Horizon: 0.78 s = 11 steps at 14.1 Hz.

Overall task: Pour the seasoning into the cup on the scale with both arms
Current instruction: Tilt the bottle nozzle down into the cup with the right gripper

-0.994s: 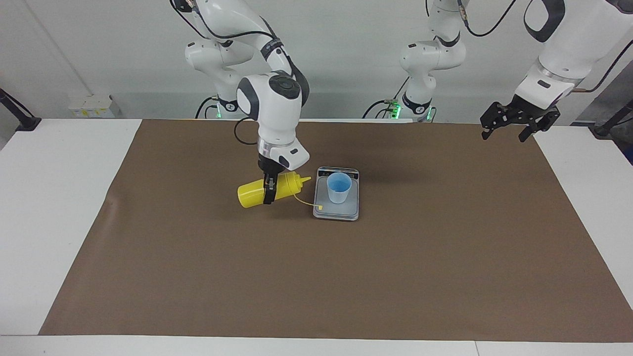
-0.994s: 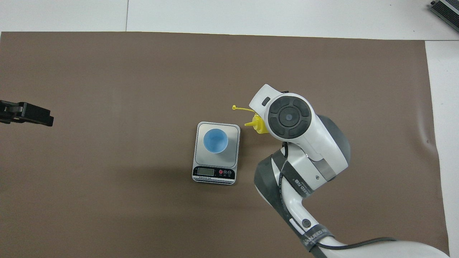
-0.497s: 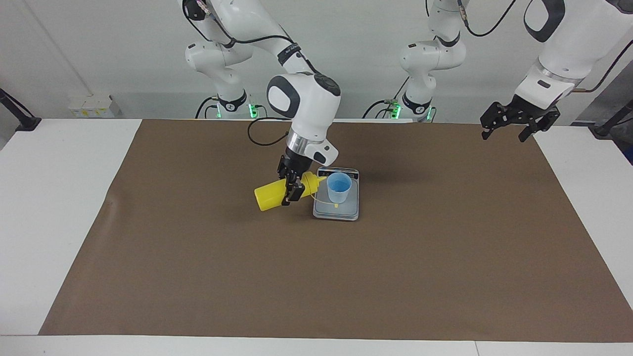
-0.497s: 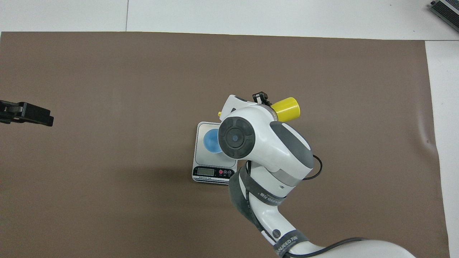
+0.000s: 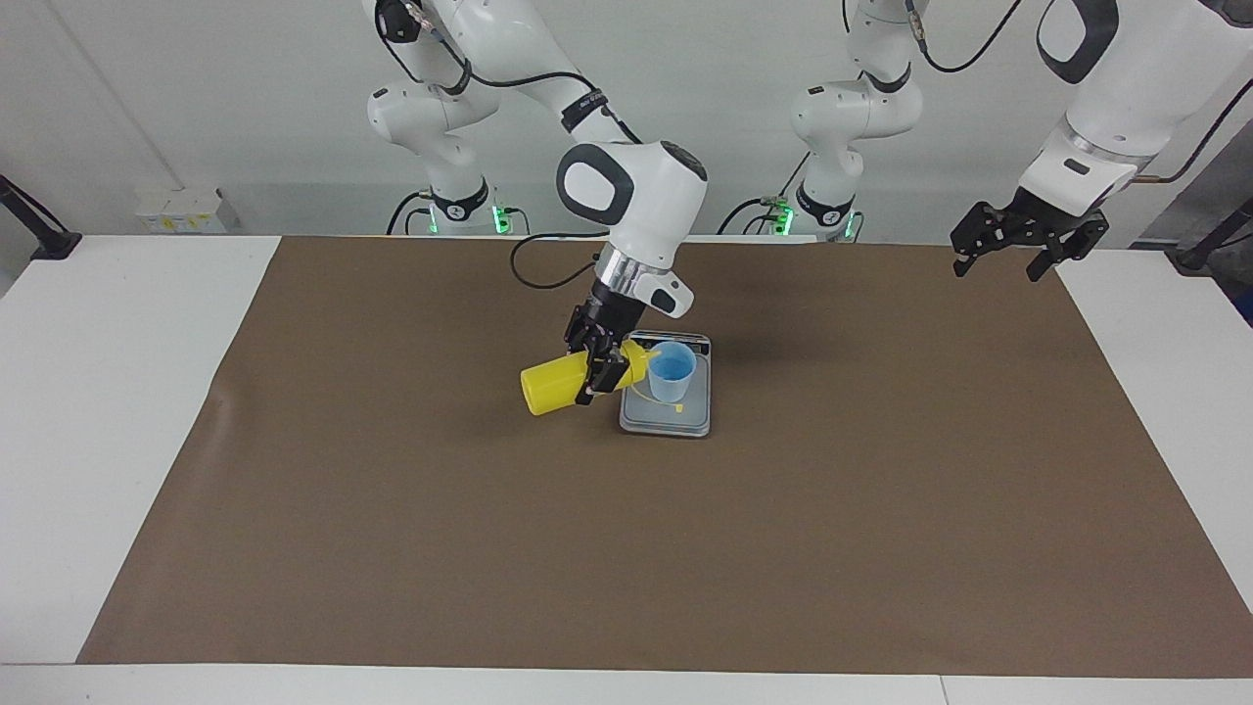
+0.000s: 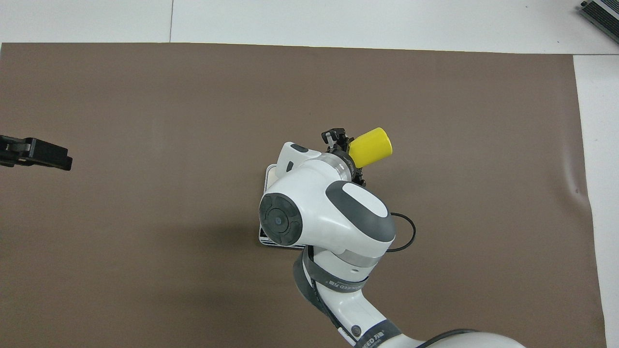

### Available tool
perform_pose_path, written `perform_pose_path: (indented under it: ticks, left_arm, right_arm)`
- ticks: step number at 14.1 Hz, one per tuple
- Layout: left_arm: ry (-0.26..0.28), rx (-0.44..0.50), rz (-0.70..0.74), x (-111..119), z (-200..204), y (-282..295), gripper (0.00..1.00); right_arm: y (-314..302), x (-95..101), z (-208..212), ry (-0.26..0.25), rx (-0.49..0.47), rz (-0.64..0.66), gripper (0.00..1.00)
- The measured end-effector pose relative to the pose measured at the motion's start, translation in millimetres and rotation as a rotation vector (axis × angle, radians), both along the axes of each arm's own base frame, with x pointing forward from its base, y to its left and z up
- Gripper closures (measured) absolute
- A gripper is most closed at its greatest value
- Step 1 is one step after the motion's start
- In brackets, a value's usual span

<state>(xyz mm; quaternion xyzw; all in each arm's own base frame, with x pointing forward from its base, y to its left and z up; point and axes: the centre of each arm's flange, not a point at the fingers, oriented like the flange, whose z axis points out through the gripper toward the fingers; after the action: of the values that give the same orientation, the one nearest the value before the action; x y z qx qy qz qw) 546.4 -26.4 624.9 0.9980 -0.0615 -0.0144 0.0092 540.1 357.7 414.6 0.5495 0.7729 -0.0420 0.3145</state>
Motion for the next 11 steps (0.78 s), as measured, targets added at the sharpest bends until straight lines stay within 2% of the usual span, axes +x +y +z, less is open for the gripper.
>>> perform_pose_path:
  ticks: [4, 11]
  left_arm:
    - [0.000, 0.000, 0.000, 0.0, 0.0, 0.0, 0.00]
    - [0.000, 0.000, 0.000, 0.0, 0.0, 0.0, 0.00]
  right_arm:
    - [7.3, -3.5, -8.1, -0.045, -0.036, 0.069, 0.41]
    - [28.1, -25.7, -17.5, -0.196, -0.122, 0.150, 0.41]
